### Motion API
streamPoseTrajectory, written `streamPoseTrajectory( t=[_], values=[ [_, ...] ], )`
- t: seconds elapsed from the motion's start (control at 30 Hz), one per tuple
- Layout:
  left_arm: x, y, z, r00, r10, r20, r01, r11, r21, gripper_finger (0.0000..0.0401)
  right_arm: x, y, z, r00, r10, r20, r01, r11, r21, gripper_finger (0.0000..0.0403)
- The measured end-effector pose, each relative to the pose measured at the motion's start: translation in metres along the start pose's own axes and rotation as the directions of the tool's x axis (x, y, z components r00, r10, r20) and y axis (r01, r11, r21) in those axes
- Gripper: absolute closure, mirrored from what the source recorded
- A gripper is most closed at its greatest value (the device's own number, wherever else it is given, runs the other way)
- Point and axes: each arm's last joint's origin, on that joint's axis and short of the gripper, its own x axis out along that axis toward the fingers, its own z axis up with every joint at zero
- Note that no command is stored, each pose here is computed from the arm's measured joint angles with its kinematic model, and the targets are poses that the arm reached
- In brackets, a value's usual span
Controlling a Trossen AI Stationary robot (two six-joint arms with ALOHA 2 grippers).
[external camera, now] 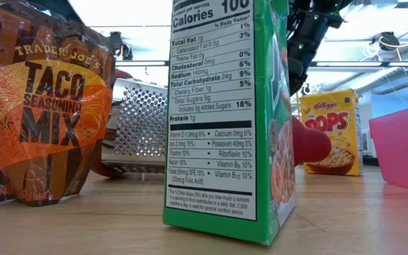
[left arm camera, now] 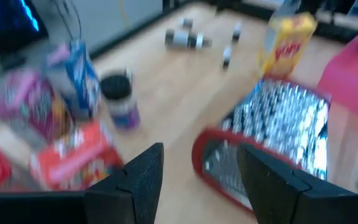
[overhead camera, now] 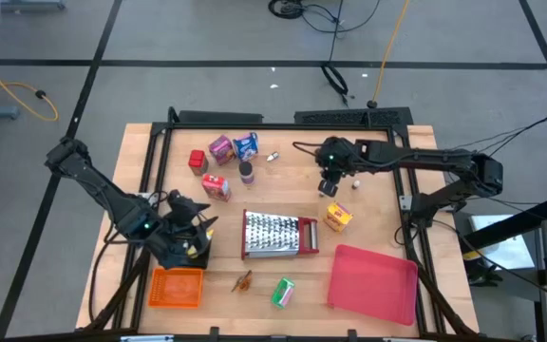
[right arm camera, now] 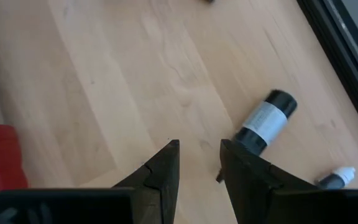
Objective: Pick & Place Kitchen Items
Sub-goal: Put the small brown food coloring bottle into the black bin
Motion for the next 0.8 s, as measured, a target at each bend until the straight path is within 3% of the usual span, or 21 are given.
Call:
streamPoseTrajectory(
  t=[0.3,0.47,0.8],
  values=[
    [0.01,-0.009,0.023,0.986,0.01,0.164,-0.022,0.997,0.07,0.0194,0.016,-0.002,-0.019,0.996,0.07,-0.052,-0.068,0.997,0.03,0.0291],
    [0.017,-0.007,0.03,0.983,0.035,0.18,-0.048,0.996,0.07,0.0194,0.031,0.0,-0.035,0.995,0.079,-0.056,-0.077,0.996,0.05,0.0291],
    [0.026,-0.001,0.035,0.985,0.065,0.163,-0.074,0.996,0.046,0.0194,0.045,0.004,-0.048,0.979,0.206,0.0,-0.205,0.975,0.091,0.0291]
  ],
)
